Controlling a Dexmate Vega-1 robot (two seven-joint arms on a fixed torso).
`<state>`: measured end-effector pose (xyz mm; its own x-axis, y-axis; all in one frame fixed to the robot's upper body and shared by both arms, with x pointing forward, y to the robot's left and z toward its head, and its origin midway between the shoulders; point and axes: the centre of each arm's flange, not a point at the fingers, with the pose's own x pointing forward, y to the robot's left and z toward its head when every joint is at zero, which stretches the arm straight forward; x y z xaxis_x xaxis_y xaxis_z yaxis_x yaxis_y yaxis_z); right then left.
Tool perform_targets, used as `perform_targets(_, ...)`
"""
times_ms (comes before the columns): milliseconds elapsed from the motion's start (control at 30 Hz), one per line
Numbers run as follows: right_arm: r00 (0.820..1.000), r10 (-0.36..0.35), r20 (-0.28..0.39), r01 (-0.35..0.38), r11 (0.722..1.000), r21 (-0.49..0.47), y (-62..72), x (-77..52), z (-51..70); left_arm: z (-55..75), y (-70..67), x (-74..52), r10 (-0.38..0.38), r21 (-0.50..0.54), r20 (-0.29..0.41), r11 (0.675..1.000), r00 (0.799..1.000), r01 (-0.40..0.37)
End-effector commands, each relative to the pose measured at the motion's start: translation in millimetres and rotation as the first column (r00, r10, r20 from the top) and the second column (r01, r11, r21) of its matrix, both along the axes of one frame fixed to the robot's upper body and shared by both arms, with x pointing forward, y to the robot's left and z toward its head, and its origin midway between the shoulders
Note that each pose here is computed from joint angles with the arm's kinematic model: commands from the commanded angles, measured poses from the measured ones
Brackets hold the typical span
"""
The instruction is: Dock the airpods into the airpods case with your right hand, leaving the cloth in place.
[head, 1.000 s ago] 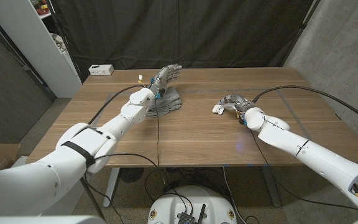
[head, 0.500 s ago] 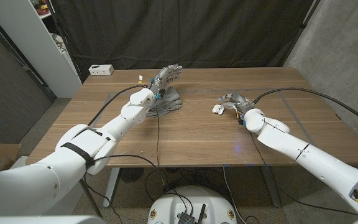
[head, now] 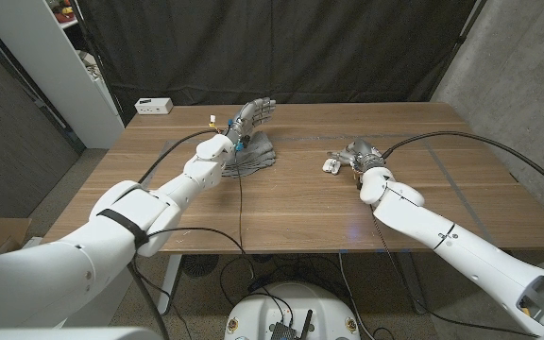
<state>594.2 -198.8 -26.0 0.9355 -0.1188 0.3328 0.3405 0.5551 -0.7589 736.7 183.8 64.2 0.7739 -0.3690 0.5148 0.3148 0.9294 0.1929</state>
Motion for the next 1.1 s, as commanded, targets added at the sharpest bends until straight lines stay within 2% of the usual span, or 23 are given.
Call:
perform_targets(33,0.987,-0.130,-0.099,0.126,0.991,-0.040,12.1,-3.0,7.6,3.8,9.7,4.6,0.003,0.009,-0.015,1.000,1.000,-0.002)
perform_targets(567,0.960,-0.171,-0.221,0.160,0.985,-0.066,19.0,12.7,9.1,6.6,20.4,8.6,0.013,0.018,-0.052,1.000,0.999,-0.012)
perform_targets(833,0.958,-0.150,-0.245,0.145,0.989,-0.038,19.3,19.0,11.9,6.9,24.7,9.2,0.016,0.016,-0.058,1.000,0.998,-0.015)
perform_targets(1100,0.956,-0.150,-0.252,0.140,0.988,-0.057,18.8,23.0,11.5,5.8,28.1,8.8,0.016,0.018,-0.056,1.000,0.998,-0.015)
